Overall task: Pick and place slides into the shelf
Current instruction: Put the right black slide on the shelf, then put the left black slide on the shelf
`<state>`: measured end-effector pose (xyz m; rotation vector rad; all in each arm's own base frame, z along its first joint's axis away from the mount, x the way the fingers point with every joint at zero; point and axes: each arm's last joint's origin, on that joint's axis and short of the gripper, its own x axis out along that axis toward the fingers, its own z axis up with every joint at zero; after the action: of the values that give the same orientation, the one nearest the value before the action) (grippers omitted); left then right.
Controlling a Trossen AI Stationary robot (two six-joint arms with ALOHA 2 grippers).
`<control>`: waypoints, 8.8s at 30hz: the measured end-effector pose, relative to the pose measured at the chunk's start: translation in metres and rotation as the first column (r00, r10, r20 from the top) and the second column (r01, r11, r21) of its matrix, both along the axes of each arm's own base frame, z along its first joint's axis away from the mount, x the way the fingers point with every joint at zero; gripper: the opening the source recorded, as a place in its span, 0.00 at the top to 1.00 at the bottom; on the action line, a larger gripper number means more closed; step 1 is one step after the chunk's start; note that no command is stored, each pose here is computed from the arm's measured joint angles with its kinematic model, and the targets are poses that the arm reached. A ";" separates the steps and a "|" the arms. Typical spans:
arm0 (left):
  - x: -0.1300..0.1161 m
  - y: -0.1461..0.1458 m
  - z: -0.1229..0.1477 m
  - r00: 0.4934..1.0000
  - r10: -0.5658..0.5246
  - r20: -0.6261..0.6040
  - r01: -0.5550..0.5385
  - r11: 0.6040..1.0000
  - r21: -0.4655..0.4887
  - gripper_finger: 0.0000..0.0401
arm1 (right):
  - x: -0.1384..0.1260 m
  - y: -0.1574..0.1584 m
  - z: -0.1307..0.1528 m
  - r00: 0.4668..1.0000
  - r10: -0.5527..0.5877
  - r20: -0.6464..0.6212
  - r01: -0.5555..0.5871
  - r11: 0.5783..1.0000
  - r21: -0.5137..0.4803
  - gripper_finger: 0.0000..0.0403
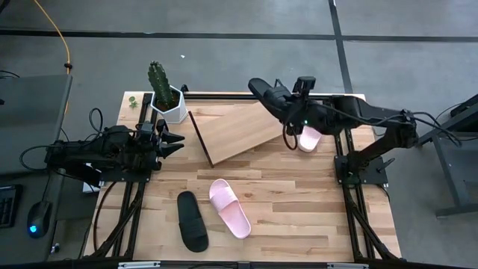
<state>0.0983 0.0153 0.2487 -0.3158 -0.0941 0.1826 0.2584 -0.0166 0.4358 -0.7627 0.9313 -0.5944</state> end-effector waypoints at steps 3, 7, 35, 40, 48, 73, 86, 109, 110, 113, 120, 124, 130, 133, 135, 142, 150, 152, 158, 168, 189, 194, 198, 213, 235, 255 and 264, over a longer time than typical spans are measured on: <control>0.000 0.000 0.000 1.000 0.000 0.000 0.000 1.000 0.000 0.67 | 0.003 -0.010 0.002 1.000 0.015 0.015 -0.015 1.000 0.023 1.00; 0.000 0.000 0.000 1.000 0.000 0.000 0.000 1.000 0.000 0.67 | 0.006 -0.022 0.005 0.998 0.041 0.055 -0.043 0.998 0.043 1.00; 0.000 0.000 -0.002 1.000 0.000 -0.019 0.000 1.000 -0.003 0.67 | 0.023 -0.097 -0.003 0.932 0.113 0.344 -0.232 0.915 0.330 1.00; 0.000 0.000 -0.003 1.000 0.000 -0.026 0.000 1.000 -0.004 0.67 | 0.029 -0.107 -0.040 0.930 0.096 0.355 -0.199 0.942 0.268 1.00; 0.000 0.000 -0.004 0.999 0.003 -0.038 -0.003 1.000 -0.006 0.67 | 0.024 -0.102 -0.112 0.957 0.055 0.285 -0.084 0.992 0.089 1.00; 0.000 0.001 -0.004 0.999 0.030 -0.041 -0.030 1.000 -0.007 0.67 | 0.004 -0.032 -0.181 0.995 -0.068 0.077 0.083 0.975 -0.204 1.00; 0.000 0.001 -0.004 0.999 0.030 -0.041 -0.030 1.000 -0.007 0.67 | 0.006 -0.031 -0.201 0.994 -0.112 0.001 0.111 0.981 -0.162 1.00; 0.000 0.001 -0.004 0.999 0.030 -0.043 -0.030 1.000 -0.007 0.67 | 0.015 -0.036 -0.226 0.980 -0.169 -0.103 0.147 0.970 -0.192 1.00; 0.000 0.001 -0.004 0.999 0.030 -0.043 -0.030 1.000 -0.007 0.67 | 0.015 -0.037 -0.227 0.980 -0.162 -0.114 0.138 0.972 -0.191 1.00; 0.000 0.001 -0.004 0.999 0.029 -0.043 -0.030 1.000 -0.007 0.67 | 0.015 -0.038 -0.227 0.982 -0.135 -0.131 0.111 0.978 -0.178 1.00; 0.000 0.001 -0.004 0.999 0.030 -0.043 -0.030 1.000 -0.007 0.67 | 0.014 -0.046 -0.228 0.980 -0.131 -0.152 0.105 0.980 -0.167 1.00; 0.000 0.001 -0.004 0.999 0.030 -0.043 -0.030 1.000 -0.007 0.67 | 0.013 -0.053 -0.228 0.978 -0.130 -0.164 0.105 0.982 -0.155 1.00; 0.000 0.001 -0.004 0.999 0.030 -0.043 -0.030 1.000 -0.007 0.67 | 0.011 -0.061 -0.229 0.976 -0.127 -0.175 0.103 0.985 -0.138 1.00; 0.000 0.001 -0.004 0.999 0.030 -0.043 -0.030 1.000 -0.007 0.67 | 0.011 -0.064 -0.229 0.978 -0.118 -0.174 0.098 0.988 -0.120 1.00; 0.000 0.001 -0.004 0.999 0.030 -0.044 -0.030 1.000 -0.007 0.67 | 0.011 -0.065 -0.229 0.979 -0.113 -0.172 0.095 0.989 -0.111 1.00; 0.000 0.001 -0.004 0.999 0.030 -0.044 -0.030 1.000 -0.007 0.67 | 0.007 -0.072 -0.232 0.974 -0.100 -0.203 0.087 0.994 -0.069 1.00; 0.000 0.001 -0.004 0.999 0.030 -0.044 -0.030 1.000 -0.007 0.67 | 0.002 -0.074 -0.236 0.969 -0.103 -0.224 0.104 0.995 -0.008 1.00; 0.000 0.001 -0.004 0.999 0.030 -0.044 -0.030 1.000 -0.007 0.67 | 0.002 -0.074 -0.237 0.974 -0.086 -0.209 0.093 0.995 0.025 1.00; 0.000 0.001 -0.004 0.999 0.030 -0.044 -0.030 1.000 -0.007 0.67 | 0.000 -0.072 -0.241 0.977 -0.063 -0.201 0.087 0.990 0.113 1.00; 0.000 0.001 -0.004 0.999 0.030 -0.044 -0.030 1.000 -0.007 0.67 | -0.004 -0.069 -0.245 0.976 -0.031 -0.217 0.076 0.976 0.205 0.96; 0.000 0.001 -0.004 0.999 0.030 -0.044 -0.030 1.000 -0.007 0.67 | -0.006 -0.068 -0.247 0.971 -0.025 -0.237 0.079 0.972 0.221 0.95; 0.000 0.001 -0.004 0.999 0.030 -0.044 -0.030 1.000 -0.007 0.67 | -0.007 -0.068 -0.247 0.970 -0.029 -0.240 0.087 0.968 0.237 0.87; 0.000 0.001 -0.004 0.999 0.030 -0.044 -0.030 1.000 -0.007 0.67 | -0.007 -0.068 -0.248 0.973 -0.049 -0.226 0.106 0.964 0.246 0.80; 0.000 0.001 -0.004 0.999 0.030 -0.044 -0.030 1.000 -0.007 0.67 | -0.005 -0.059 -0.248 0.971 -0.039 -0.236 0.093 0.971 0.222 0.74; 0.000 0.001 -0.004 0.999 0.029 -0.044 -0.030 1.000 -0.007 0.67 | -0.005 -0.020 -0.250 0.971 -0.070 -0.229 0.114 0.976 0.185 0.74; 0.000 -0.001 -0.004 0.998 -0.035 -0.044 0.035 0.999 -0.006 0.67 | 0.039 0.055 -0.175 0.966 0.018 0.258 -0.189 0.732 0.654 0.74; 0.001 -0.006 -0.005 0.977 -0.210 -0.047 0.210 0.978 -0.004 0.67 | 0.042 0.096 -0.168 0.921 0.055 0.386 -0.351 0.545 0.761 0.74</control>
<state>0.0991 0.0092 0.2441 -0.3178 -0.0135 -0.0200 0.3009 0.0798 0.2682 0.1021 0.6798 -0.0058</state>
